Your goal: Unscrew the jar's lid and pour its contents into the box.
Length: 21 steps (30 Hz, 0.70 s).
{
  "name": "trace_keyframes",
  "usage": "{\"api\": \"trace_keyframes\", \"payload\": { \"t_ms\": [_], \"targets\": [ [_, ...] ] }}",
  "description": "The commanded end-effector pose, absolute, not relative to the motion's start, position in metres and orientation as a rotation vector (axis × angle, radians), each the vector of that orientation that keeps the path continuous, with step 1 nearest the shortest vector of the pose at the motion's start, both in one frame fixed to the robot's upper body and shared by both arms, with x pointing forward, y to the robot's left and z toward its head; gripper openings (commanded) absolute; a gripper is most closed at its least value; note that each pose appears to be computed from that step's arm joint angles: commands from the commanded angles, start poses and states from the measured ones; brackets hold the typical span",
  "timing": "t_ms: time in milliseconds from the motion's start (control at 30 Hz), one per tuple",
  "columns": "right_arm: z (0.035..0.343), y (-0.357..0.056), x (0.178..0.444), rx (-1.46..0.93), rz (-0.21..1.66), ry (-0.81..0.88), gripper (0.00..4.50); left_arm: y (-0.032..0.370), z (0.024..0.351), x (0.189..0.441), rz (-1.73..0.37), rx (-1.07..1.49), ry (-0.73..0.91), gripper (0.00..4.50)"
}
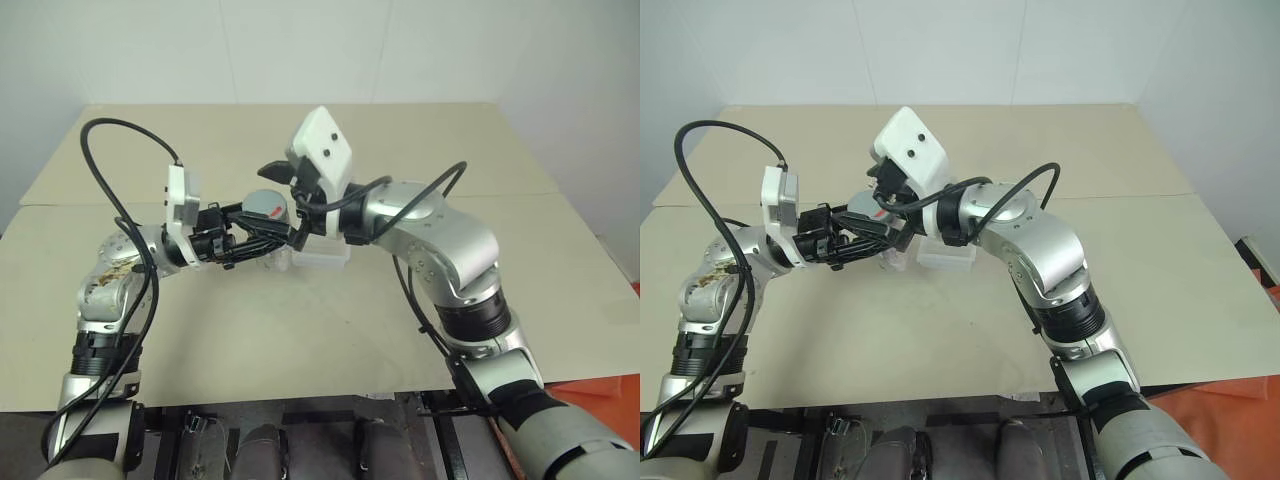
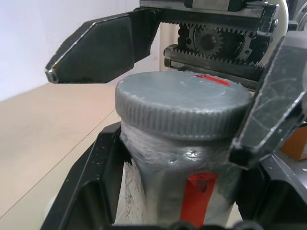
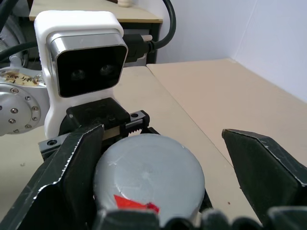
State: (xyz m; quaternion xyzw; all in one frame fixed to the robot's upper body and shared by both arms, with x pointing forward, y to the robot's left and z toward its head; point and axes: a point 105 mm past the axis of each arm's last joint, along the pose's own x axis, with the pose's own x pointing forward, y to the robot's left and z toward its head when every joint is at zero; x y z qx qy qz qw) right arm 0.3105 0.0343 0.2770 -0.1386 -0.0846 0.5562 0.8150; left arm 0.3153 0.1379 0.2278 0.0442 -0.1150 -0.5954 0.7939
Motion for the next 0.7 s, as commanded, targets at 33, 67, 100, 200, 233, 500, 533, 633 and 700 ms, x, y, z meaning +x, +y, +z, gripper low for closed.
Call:
{"api": "trace_keyframes", "payload": {
  "t_ms": [33, 67, 100, 200, 233, 500, 533, 633, 700],
  "targets": [
    [0.289, 0.017, 0.316, -0.309, 1.115, -0.236, 4.47, 0.146, 0.239, 0.309, -1.273, 0.13, -0.299, 2.71],
    [0.288, 0.015, 0.317, -0.311, 1.11, -0.234, 4.47, 0.147, 0.239, 0.309, -1.272, 0.131, -0.299, 2.71],
    [0.288, 0.012, 0.317, -0.312, 1.104, -0.233, 4.47, 0.148, 0.239, 0.309, -1.272, 0.132, -0.298, 2.71],
    [0.288, 0.005, 0.318, -0.313, 1.088, -0.233, 4.47, 0.15, 0.239, 0.308, -1.269, 0.134, -0.297, 2.71],
    [0.289, 0.002, 0.319, -0.312, 1.084, -0.235, 4.47, 0.15, 0.239, 0.308, -1.268, 0.135, -0.297, 2.71],
    [0.29, -0.016, 0.315, -0.327, 1.081, -0.256, 4.47, 0.152, 0.239, 0.303, -1.262, 0.141, -0.295, 2.71],
    [0.29, -0.019, 0.315, -0.327, 1.08, -0.257, 4.47, 0.152, 0.239, 0.303, -1.261, 0.141, -0.294, 2.71],
    [0.29, -0.023, 0.315, -0.325, 1.074, -0.255, 4.47, 0.153, 0.24, 0.301, -1.259, 0.142, -0.292, 2.71],
    [0.29, -0.026, 0.315, -0.324, 1.073, -0.254, 4.47, 0.154, 0.24, 0.301, -1.256, 0.144, -0.29, 2.71]
  ]
}}
